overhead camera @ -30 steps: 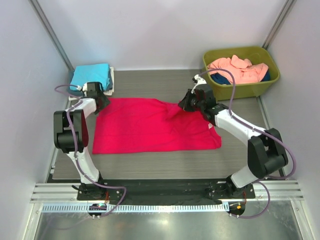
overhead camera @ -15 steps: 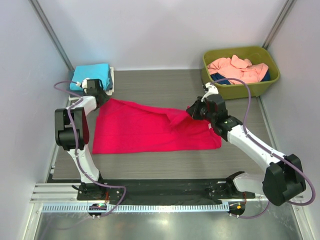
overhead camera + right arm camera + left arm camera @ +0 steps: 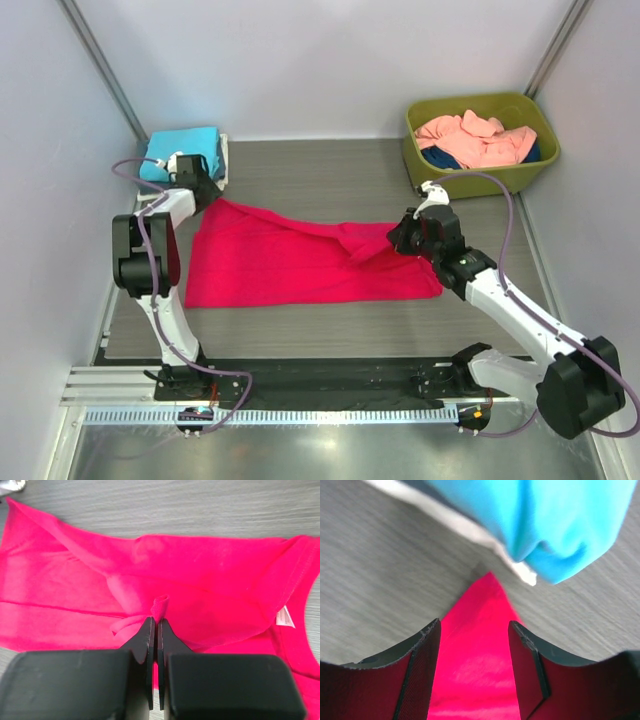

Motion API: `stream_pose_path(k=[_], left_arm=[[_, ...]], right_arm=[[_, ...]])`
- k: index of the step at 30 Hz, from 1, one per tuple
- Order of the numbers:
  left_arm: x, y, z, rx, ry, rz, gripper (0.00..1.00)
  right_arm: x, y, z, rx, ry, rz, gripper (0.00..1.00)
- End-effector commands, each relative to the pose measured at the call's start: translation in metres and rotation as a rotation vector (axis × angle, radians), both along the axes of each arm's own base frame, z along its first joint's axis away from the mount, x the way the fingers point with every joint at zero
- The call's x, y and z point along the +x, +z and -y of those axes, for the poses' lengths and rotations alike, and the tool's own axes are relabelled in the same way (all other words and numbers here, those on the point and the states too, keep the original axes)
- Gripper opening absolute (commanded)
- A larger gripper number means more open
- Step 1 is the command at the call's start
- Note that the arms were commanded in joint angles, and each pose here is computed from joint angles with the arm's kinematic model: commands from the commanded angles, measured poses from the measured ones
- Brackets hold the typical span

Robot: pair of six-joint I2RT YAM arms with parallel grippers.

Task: Fold and stack the t-shirts

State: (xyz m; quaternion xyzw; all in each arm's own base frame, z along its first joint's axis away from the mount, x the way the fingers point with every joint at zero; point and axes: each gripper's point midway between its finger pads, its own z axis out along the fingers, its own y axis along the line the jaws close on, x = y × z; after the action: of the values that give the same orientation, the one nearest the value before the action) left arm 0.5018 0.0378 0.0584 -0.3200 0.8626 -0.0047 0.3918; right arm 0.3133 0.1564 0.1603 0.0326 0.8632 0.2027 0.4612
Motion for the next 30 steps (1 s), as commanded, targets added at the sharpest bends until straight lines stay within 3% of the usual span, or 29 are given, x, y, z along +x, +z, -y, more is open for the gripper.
stream_pose_path(k=[1, 6, 14, 17, 18, 20, 25, 30], left_arm=[[0.021, 0.014, 0.009, -0.017, -0.017, 0.059, 0.57], [0.031, 0.000, 0.019, -0.063, -0.054, 0.028, 0.55], [0.034, -0.014, 0.028, -0.099, -0.078, 0.001, 0.44], [0.034, -0.017, 0.029, -0.098, -0.078, -0.011, 0.25], [0.034, -0.016, 0.030, -0.098, -0.079, -0.010, 0.11], [0.033, -0.013, 0.029, -0.102, -0.074, -0.009, 0.00], [0.030, 0.014, 0.024, -0.088, -0.026, 0.012, 0.00], [0.020, 0.063, 0.012, -0.064, 0.045, 0.065, 0.00]], right_arm=[[0.001, 0.024, 0.008, 0.001, -0.023, 0.089, 0.01], [-0.004, 0.026, 0.007, 0.004, -0.010, 0.085, 0.01], [-0.006, 0.025, 0.008, 0.001, -0.006, 0.079, 0.01], [-0.005, 0.024, 0.009, -0.007, -0.009, 0.079, 0.01], [-0.005, 0.024, 0.009, -0.006, -0.011, 0.079, 0.01], [-0.004, 0.023, 0.010, -0.011, -0.014, 0.079, 0.01], [0.007, 0.028, 0.009, -0.019, -0.032, 0.080, 0.01], [0.050, 0.037, 0.013, -0.031, -0.071, 0.060, 0.01]])
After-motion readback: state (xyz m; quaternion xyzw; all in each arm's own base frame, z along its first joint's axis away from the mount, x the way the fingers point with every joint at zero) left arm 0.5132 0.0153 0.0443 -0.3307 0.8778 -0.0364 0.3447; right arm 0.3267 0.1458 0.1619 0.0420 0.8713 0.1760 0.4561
